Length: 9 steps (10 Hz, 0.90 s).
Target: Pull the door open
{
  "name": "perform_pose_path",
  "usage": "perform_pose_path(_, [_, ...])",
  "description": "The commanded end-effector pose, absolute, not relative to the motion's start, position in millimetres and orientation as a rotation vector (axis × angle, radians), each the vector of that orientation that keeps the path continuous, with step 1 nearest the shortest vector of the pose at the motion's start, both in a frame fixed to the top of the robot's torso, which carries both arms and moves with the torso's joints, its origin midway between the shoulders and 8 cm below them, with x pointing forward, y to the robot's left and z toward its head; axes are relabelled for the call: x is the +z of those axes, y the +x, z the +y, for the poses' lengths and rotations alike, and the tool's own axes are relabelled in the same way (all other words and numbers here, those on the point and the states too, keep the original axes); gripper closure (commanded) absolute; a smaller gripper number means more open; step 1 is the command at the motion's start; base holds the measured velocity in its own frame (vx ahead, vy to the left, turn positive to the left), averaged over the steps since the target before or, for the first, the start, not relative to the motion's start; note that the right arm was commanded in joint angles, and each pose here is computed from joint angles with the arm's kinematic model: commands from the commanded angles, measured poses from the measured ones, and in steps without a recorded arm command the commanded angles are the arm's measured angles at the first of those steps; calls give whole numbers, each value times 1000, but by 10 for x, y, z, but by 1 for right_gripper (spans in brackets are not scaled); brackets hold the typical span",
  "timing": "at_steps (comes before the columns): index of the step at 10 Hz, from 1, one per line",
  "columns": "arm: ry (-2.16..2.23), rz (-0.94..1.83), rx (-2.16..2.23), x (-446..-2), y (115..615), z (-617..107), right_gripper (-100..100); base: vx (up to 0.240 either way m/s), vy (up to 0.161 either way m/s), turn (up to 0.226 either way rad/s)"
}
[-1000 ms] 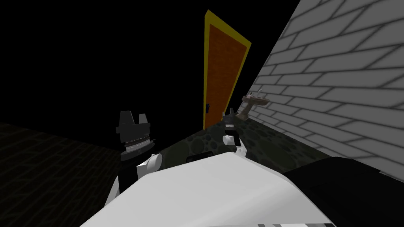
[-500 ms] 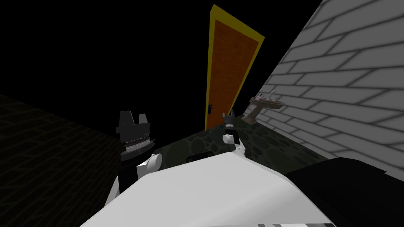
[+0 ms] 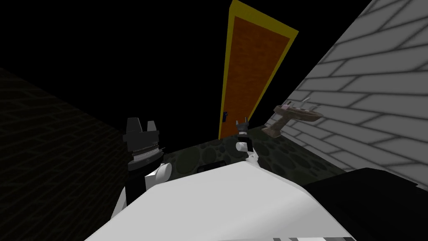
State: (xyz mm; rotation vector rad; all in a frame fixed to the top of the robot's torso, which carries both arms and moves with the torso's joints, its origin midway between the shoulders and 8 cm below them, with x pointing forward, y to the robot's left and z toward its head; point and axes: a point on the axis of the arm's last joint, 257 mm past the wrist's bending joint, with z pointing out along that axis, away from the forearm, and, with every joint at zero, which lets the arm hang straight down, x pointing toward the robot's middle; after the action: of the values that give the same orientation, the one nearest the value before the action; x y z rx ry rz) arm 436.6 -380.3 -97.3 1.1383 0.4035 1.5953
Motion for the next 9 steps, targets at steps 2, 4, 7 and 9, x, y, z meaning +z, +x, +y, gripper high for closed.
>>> perform_pose_path(2, [1205,347,1628,-1109,4421,-3942,-100,9,-121,200])
perform_pose_path(4, [1254,301,1651,-1220,4463,-4044,-100,-8,-122,213])
perform_pose_path(7, [1326,227,1681,-1389,4520,-4195,-100,1,-133,199])
perform_pose_path(9, [1372,174,1700,-1501,4553,-4295,-100,-10,-122,203])
